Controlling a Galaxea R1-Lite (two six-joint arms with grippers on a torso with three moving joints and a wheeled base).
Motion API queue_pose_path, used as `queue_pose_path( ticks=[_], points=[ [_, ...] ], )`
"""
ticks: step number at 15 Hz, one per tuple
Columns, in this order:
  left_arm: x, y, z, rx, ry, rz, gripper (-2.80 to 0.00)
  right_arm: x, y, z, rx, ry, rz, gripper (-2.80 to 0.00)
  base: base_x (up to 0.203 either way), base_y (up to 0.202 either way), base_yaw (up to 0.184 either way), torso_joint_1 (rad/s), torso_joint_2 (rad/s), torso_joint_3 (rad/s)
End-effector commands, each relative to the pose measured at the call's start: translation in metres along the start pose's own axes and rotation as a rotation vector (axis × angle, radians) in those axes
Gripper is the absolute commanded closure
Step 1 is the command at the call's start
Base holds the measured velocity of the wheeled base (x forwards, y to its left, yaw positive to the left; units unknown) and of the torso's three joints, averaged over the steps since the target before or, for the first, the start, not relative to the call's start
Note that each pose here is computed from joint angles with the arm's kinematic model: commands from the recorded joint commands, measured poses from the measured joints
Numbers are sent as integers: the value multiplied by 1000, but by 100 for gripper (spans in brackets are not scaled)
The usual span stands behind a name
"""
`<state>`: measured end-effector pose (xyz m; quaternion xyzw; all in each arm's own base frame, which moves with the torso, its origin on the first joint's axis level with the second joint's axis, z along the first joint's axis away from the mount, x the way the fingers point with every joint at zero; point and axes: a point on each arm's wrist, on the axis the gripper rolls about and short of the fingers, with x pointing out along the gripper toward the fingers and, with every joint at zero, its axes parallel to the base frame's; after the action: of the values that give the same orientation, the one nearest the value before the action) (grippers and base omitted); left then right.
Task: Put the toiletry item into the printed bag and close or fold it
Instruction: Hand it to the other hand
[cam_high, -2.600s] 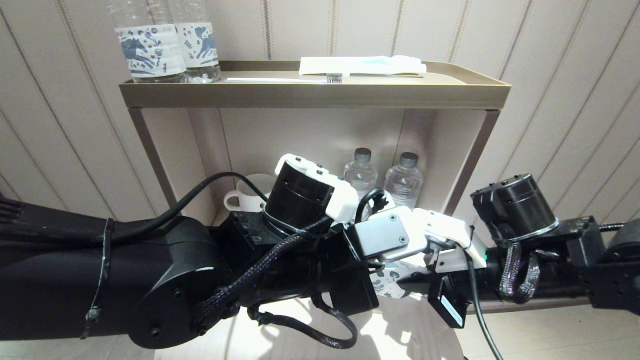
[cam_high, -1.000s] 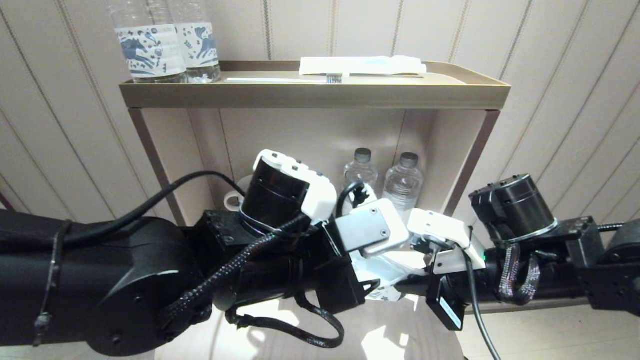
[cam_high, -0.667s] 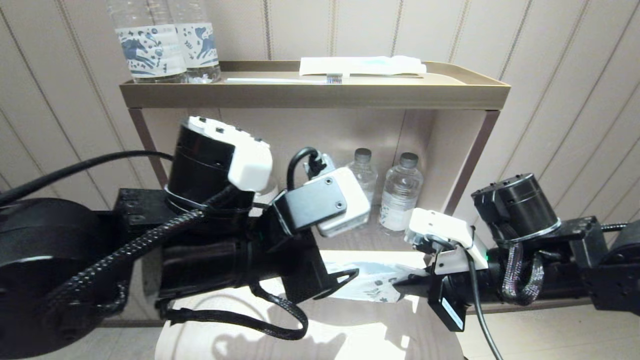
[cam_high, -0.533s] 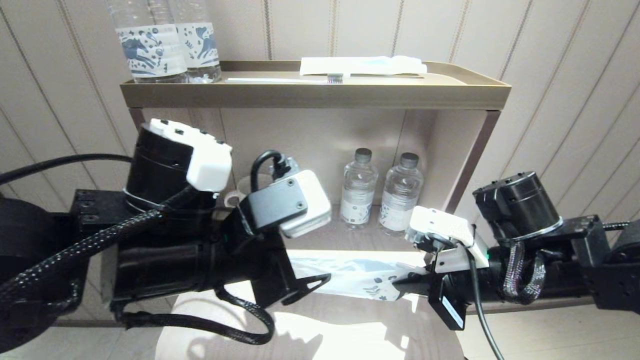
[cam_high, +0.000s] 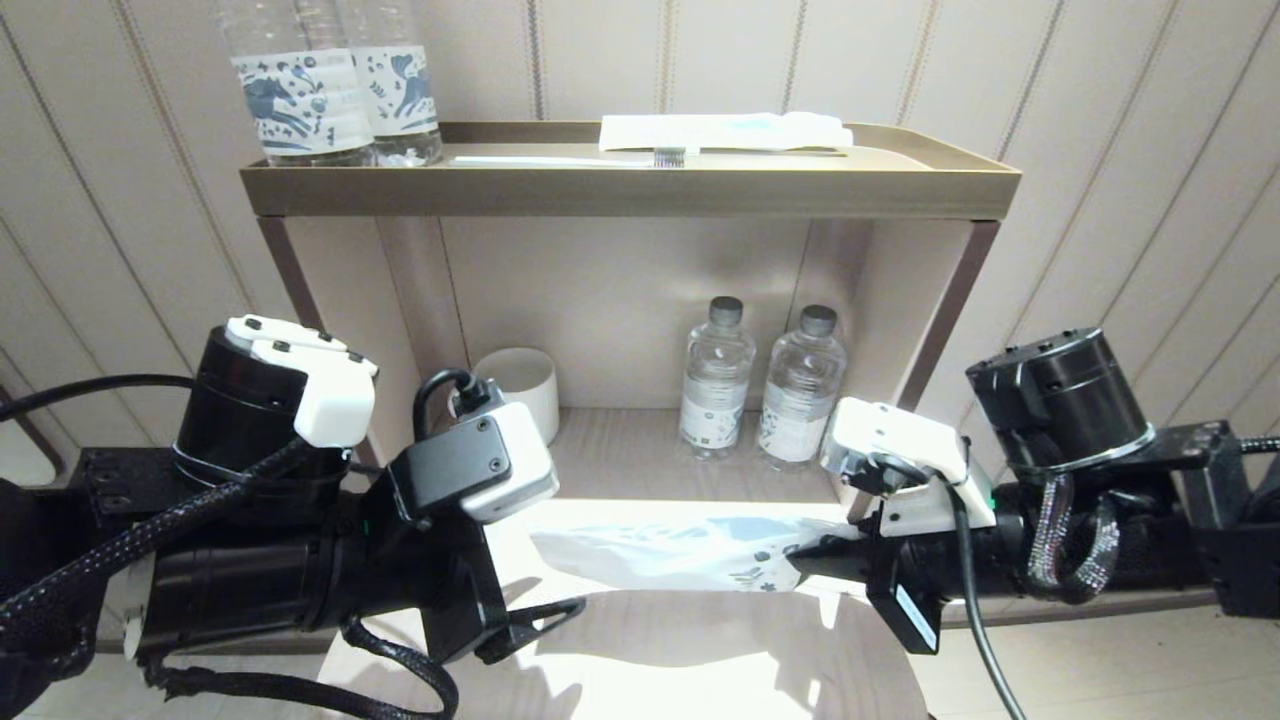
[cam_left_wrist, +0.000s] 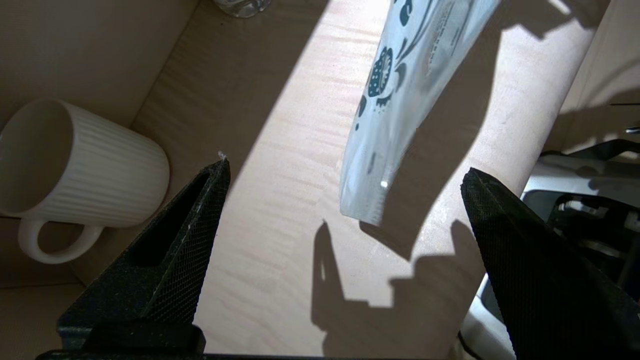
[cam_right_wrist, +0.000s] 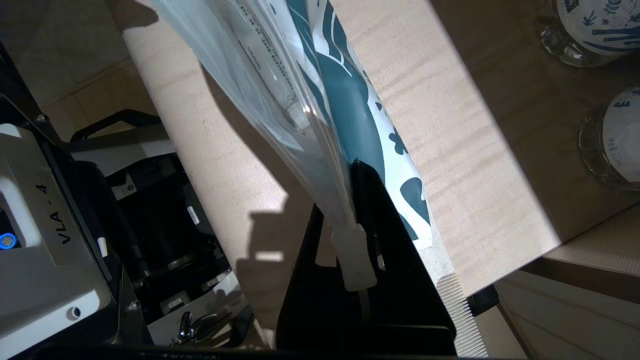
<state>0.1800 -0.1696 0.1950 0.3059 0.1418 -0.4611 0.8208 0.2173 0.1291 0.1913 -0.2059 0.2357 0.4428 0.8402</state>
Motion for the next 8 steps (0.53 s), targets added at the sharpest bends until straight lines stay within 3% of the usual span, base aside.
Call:
queue_pose_path(
  ticks=[1,8],
  points=[
    [6,0,-4,-3,14,-12,-280,-2,0,2,-6,-10,-1,0,0,0,0,0,0,0],
    [35,4,-5,6,-24,-7,-280,1,1,2,-8,-6,6,0,0,0,0,0,0,0]
  ],
)
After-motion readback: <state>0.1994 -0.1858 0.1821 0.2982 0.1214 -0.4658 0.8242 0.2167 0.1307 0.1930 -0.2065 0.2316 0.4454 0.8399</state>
